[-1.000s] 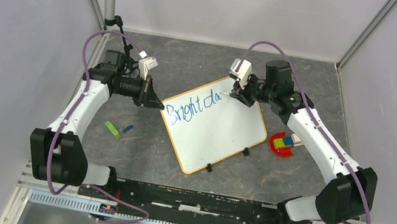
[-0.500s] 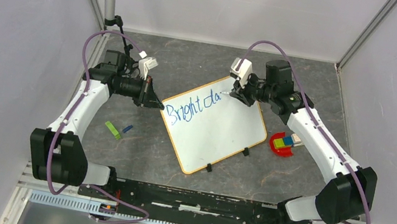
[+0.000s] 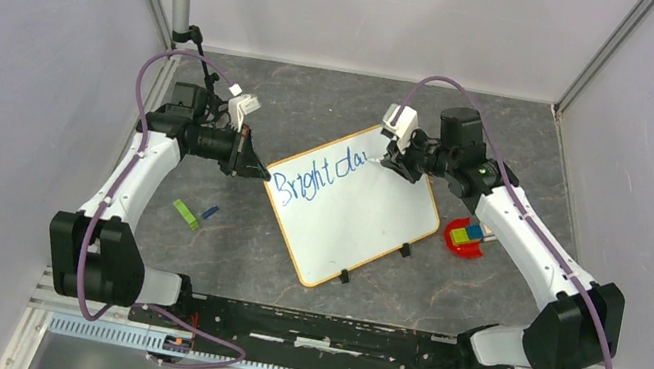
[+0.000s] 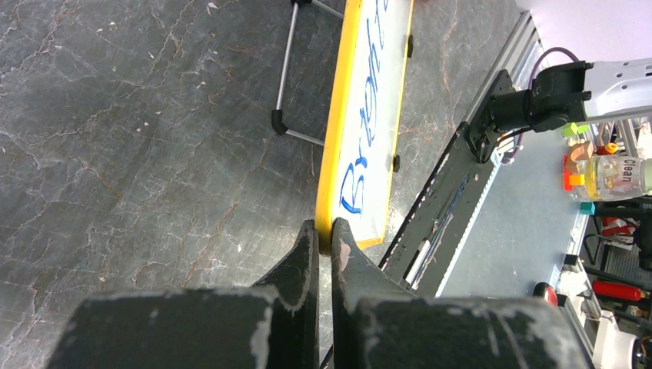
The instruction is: Write a sentence on the whiteboard
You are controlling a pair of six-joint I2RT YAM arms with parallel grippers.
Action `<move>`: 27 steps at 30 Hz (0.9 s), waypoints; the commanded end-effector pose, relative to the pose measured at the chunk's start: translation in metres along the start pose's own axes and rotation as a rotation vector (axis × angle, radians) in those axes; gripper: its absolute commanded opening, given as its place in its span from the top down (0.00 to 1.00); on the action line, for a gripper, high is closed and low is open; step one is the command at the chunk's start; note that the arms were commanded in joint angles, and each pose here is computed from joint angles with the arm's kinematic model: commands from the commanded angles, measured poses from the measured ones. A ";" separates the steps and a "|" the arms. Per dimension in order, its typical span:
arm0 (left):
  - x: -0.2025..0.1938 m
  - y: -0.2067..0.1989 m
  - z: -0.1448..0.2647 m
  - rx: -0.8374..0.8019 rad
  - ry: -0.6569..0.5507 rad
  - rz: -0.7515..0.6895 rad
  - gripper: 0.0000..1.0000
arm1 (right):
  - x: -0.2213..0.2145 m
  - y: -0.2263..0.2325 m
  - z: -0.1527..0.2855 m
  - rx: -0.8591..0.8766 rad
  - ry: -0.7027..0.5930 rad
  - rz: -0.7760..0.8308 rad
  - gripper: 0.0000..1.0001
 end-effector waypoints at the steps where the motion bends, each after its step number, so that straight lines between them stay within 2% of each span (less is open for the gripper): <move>1: -0.002 0.000 -0.001 0.015 0.024 -0.101 0.98 | 0.002 -0.006 0.007 -0.039 0.018 0.025 1.00; 14: -0.002 0.002 -0.002 0.019 0.029 -0.097 0.98 | 0.021 -0.036 0.003 -0.119 -0.015 0.031 1.00; 27: -0.001 0.003 -0.003 0.017 0.031 -0.096 0.98 | 0.008 -0.019 0.007 -0.055 0.008 0.019 1.00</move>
Point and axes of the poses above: each gripper's point midway between its finger pads, its own z axis back along the fingers, its own y axis along the line the jaws close on, x = y × z, the point moved 10 cm from there along z, back along the fingers, and after that the axes turned 5 degrees about z, right-handed, at the moved point
